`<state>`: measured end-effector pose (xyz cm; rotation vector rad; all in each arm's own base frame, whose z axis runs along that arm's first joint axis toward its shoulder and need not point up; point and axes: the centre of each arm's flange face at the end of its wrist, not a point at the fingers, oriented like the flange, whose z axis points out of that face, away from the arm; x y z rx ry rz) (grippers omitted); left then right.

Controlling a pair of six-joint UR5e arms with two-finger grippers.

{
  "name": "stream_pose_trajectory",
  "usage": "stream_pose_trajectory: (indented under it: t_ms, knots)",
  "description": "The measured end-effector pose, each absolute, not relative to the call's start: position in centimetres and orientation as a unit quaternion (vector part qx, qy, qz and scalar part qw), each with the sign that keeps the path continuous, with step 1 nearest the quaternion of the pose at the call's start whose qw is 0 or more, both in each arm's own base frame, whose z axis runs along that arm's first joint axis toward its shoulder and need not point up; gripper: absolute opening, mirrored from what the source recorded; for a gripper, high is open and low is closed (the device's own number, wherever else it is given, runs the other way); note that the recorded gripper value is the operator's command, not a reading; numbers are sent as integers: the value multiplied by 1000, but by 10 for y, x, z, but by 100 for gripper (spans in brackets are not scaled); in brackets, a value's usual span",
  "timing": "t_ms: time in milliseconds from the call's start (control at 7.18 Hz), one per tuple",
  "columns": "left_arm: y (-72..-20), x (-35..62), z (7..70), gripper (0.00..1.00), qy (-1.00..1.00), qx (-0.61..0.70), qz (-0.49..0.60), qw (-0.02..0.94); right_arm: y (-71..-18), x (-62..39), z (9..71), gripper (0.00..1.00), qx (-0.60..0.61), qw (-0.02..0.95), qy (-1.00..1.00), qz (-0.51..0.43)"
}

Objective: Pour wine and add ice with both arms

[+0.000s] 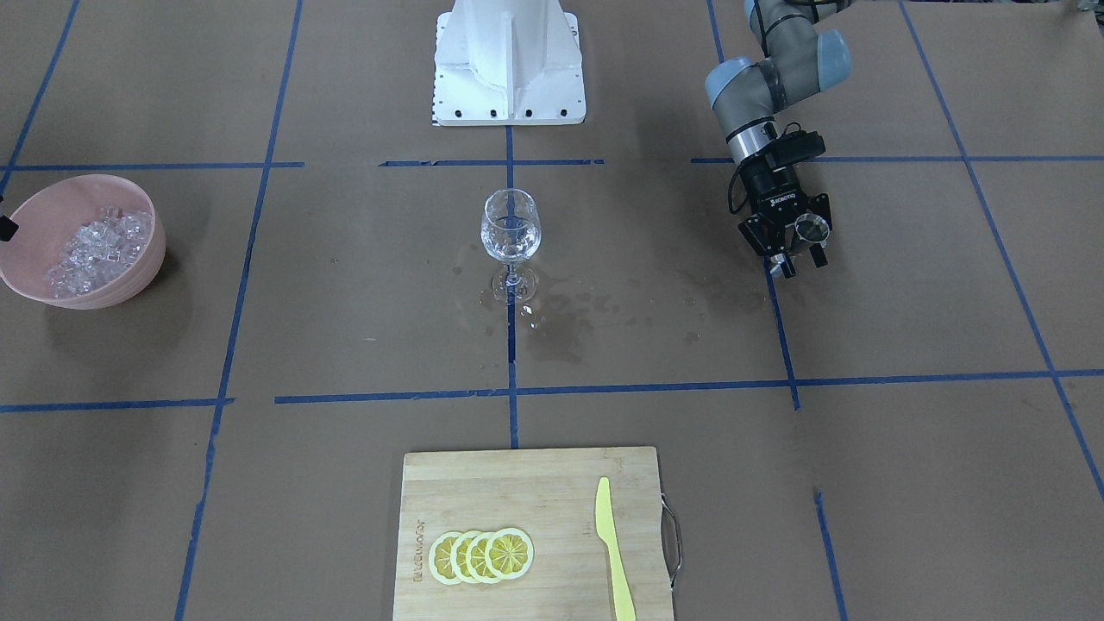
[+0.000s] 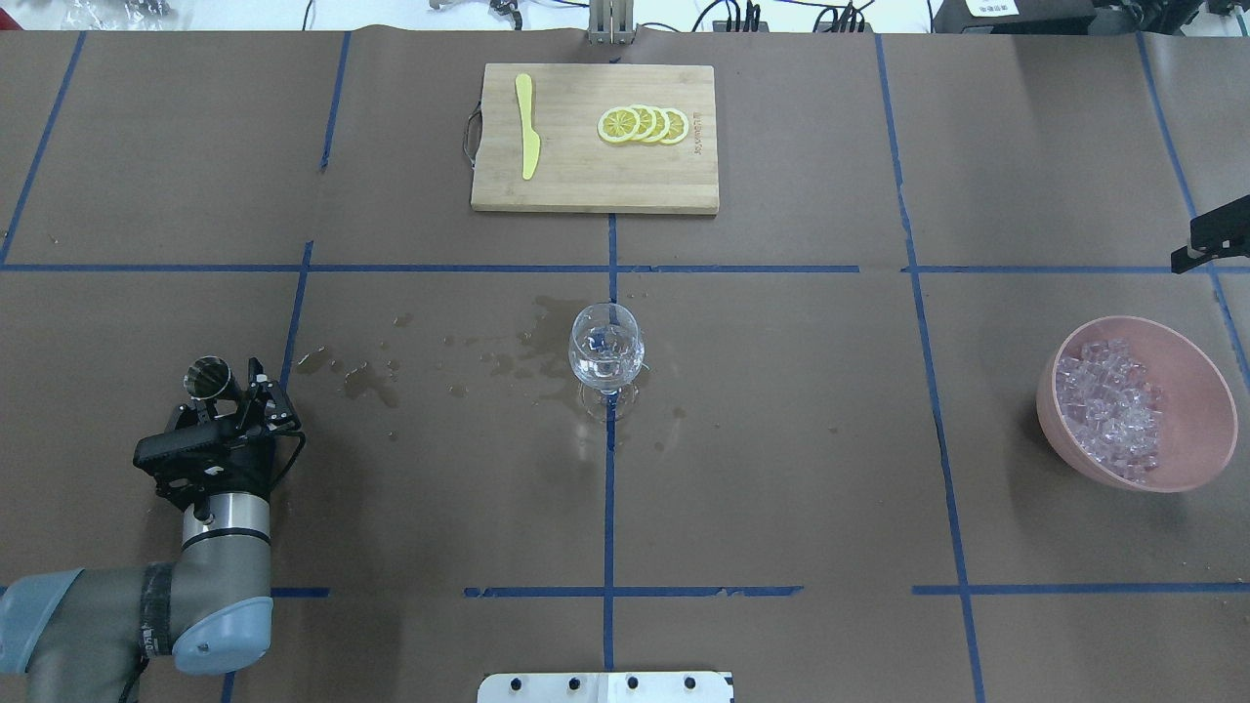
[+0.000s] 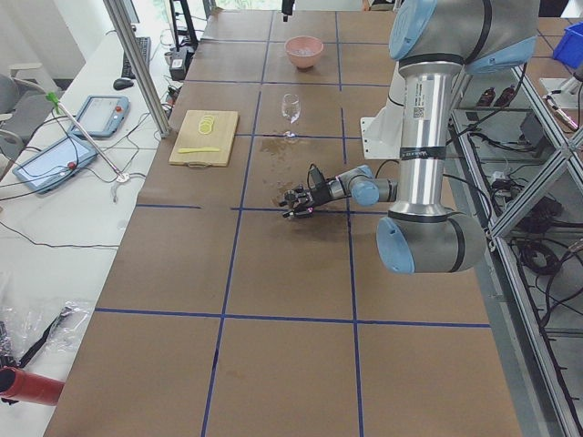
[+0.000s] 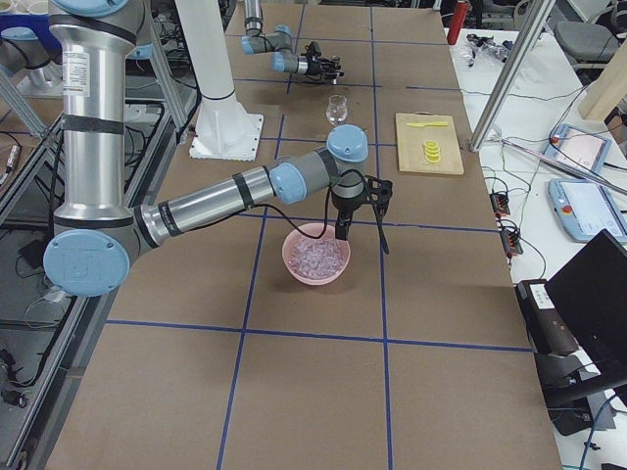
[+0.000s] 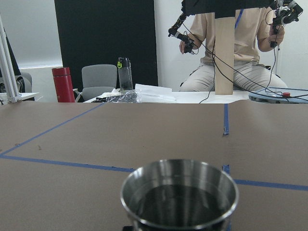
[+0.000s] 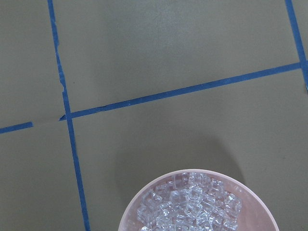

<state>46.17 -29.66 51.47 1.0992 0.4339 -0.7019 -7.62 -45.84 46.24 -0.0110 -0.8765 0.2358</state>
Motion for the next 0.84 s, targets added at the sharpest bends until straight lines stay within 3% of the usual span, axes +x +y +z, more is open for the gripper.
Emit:
stream_pose_trajectory:
  t_ms: [418,696,836]
  knots:
    - [-292,465,514,44,204,506,-320,774,-458,-76,464,100,-7,899,-422,115]
    - [-289,466,514,9,205,506,-318,775,-457,-76,465,100,-8,899,-422,115]
    - [-288,466,514,0,205,506,-317,775,-457,-76,465,100,-7,899,-422,115]
